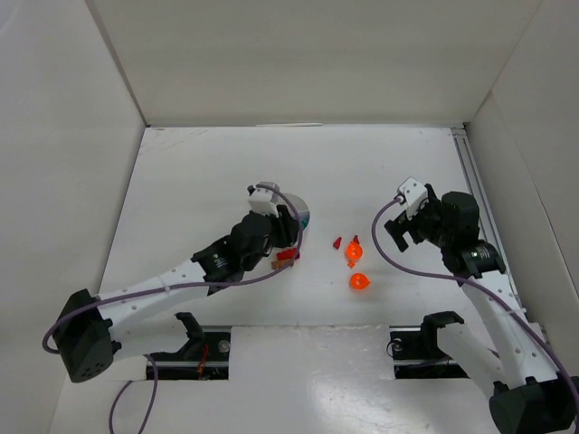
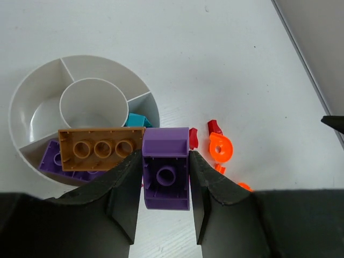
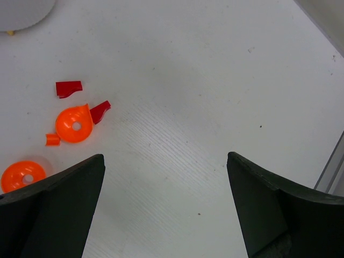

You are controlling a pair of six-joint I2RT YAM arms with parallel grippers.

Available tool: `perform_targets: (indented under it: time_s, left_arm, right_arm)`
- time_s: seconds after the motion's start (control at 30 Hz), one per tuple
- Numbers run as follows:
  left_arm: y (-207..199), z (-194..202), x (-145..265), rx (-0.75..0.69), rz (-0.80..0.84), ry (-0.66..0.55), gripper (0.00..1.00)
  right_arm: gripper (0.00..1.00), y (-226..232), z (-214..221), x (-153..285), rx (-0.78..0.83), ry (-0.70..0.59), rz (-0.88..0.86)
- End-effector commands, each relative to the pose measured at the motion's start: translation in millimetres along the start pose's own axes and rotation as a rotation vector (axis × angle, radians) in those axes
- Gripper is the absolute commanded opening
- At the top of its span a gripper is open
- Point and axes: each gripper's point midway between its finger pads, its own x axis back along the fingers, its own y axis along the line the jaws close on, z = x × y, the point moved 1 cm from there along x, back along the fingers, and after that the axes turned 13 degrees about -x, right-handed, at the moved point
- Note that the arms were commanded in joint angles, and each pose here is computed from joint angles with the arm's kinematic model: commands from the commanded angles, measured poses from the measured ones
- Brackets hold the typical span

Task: Sort the legos into containers by color

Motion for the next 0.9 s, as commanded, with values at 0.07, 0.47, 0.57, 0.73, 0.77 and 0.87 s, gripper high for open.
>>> perform_targets:
  time_s: [0.07,0.47,0.57,0.73,0.77,0.87]
  left_arm:
    - [-11,-13,5,0.081,0.104,-0.065,0.20]
    - [-82,25,4,0.014,0.352,0.108,0.16]
    - [-101,51,0,-0.025,0.377,0.186,0.18]
    - [-113,83,-14,-0.063,0.345,0.294,0.18]
    - [-112,92,-18,-0.074,0.333,0.322,0.18]
    - [-108,106,-25,-0.091,0.304,0.358,0.21]
  right_arm:
    - [1.00,-1,-15,-1,0.024,-0.059,-0.018]
    - [1.00,-1,-12,-1,0.024,-0.060,-0.018]
    - [1.00,-1,-12,-1,0.024,-0.060,-0.018]
    - [1.00,0,-10,0,0.021,-0.051,-0.021]
    - [1.00,0,-10,0,0.021,-0.051,-0.021]
    - [1.00,1,-7,-2,0.018,-0.043,-0.023]
